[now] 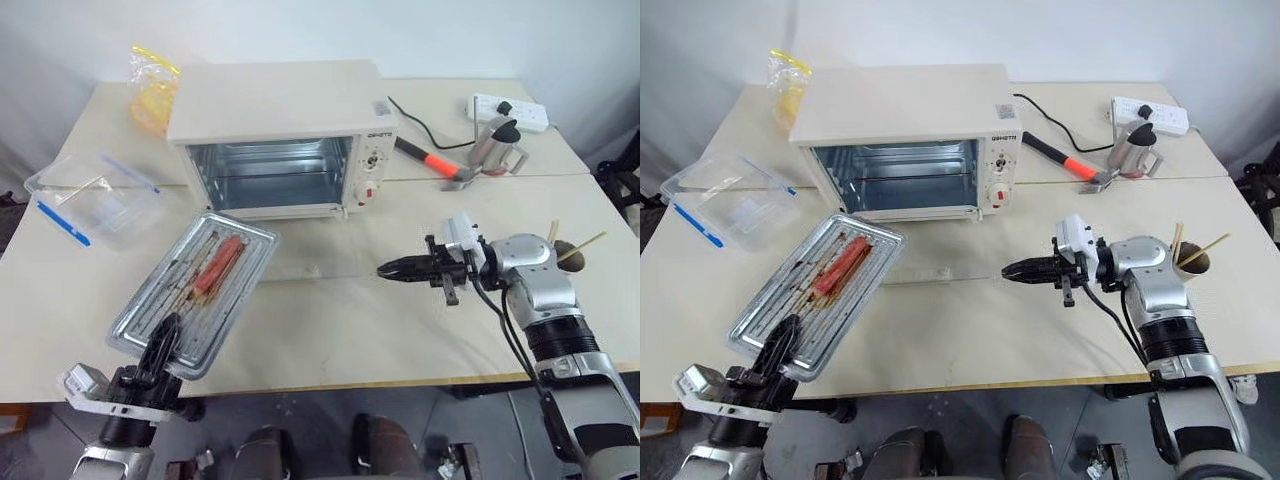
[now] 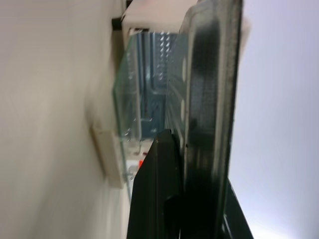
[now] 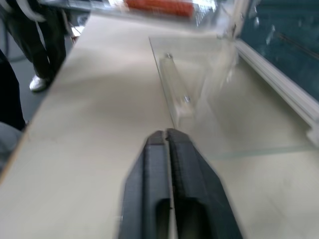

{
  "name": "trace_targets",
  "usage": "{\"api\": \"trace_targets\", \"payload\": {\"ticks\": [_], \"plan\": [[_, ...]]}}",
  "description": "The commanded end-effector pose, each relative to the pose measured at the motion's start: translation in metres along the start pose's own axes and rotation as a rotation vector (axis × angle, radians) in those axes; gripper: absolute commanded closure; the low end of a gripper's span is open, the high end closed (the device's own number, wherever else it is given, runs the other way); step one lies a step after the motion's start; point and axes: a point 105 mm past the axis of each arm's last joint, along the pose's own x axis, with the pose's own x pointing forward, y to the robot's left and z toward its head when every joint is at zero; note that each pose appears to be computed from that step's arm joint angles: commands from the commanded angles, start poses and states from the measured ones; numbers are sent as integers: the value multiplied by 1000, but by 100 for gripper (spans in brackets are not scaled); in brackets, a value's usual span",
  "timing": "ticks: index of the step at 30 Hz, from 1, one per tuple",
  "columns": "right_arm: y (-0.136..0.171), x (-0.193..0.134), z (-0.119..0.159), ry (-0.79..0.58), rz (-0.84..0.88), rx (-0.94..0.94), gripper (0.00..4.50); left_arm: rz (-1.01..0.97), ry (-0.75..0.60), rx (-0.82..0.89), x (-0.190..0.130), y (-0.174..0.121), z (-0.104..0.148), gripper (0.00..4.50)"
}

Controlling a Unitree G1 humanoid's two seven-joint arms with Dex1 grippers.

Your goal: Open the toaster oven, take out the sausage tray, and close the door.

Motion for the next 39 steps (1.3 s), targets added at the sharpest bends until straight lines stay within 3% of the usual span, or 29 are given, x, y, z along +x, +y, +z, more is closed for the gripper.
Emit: {"api": "trace_targets", "payload": {"ticks": [1, 7, 13, 16, 21, 29, 39], "plan": [[2, 2, 3, -19, 56, -25, 448, -28, -66, 27, -12, -11, 8, 450], [5, 13, -16, 2, 85, -8, 448, -28, -165, 18, -23, -14, 16, 450], [2, 10, -47, 117, 73, -9, 448, -26, -286, 21, -37, -18, 25, 450], [0, 17, -50, 98, 66, -2, 448, -22, -343, 9, -44, -15, 30, 450], [-9, 36, -41, 23, 42, -1, 448, -22, -413, -11, -53, -10, 36, 450], [-41, 55, 10, -158, -27, -23, 448, -12, -536, 12, -73, -4, 50, 450], [-52, 62, 39, -215, -12, -64, 448, 9, -590, 0, -86, 5, 54, 450]]}}
